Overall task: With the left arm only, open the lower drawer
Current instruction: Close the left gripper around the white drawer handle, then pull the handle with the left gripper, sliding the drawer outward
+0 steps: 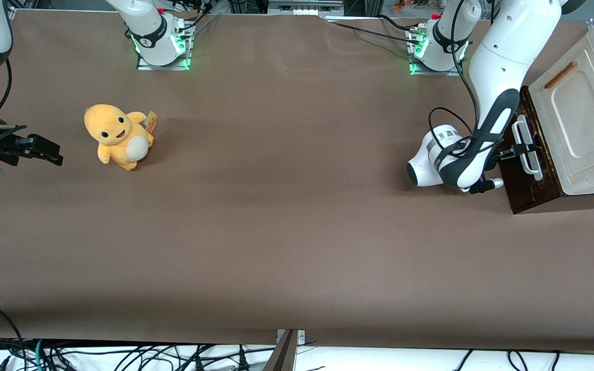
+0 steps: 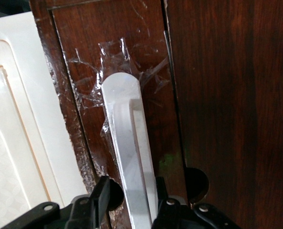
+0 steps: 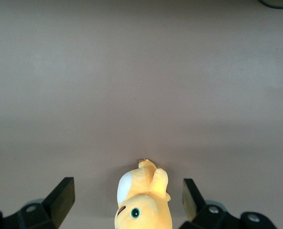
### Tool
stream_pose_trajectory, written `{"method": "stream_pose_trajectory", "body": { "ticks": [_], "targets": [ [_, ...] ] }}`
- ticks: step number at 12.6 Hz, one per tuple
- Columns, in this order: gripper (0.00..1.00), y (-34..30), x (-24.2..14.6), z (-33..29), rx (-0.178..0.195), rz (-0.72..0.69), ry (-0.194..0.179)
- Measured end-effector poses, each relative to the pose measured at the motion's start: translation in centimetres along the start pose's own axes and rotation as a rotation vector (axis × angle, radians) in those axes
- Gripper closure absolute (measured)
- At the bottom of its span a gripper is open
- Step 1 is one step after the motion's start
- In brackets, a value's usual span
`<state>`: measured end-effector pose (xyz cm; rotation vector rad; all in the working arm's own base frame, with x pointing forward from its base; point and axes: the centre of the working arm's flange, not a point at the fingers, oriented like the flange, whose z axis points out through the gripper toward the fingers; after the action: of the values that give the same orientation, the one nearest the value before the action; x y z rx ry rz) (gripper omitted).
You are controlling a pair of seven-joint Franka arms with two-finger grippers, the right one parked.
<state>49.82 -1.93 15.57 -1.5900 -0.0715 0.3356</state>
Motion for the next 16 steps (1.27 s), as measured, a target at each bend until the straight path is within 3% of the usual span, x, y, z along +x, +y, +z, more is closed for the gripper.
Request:
{"method": "stream_pose_trajectory", "body": {
  "ticks": [11,16],
  "targets": [
    [0.8,0.32,0.13,-0.18,-0.009,-0.028,0.005],
    [0.8,0.36,0.14,-0.22,-0.009,-0.035,0.005]
  ]
}}
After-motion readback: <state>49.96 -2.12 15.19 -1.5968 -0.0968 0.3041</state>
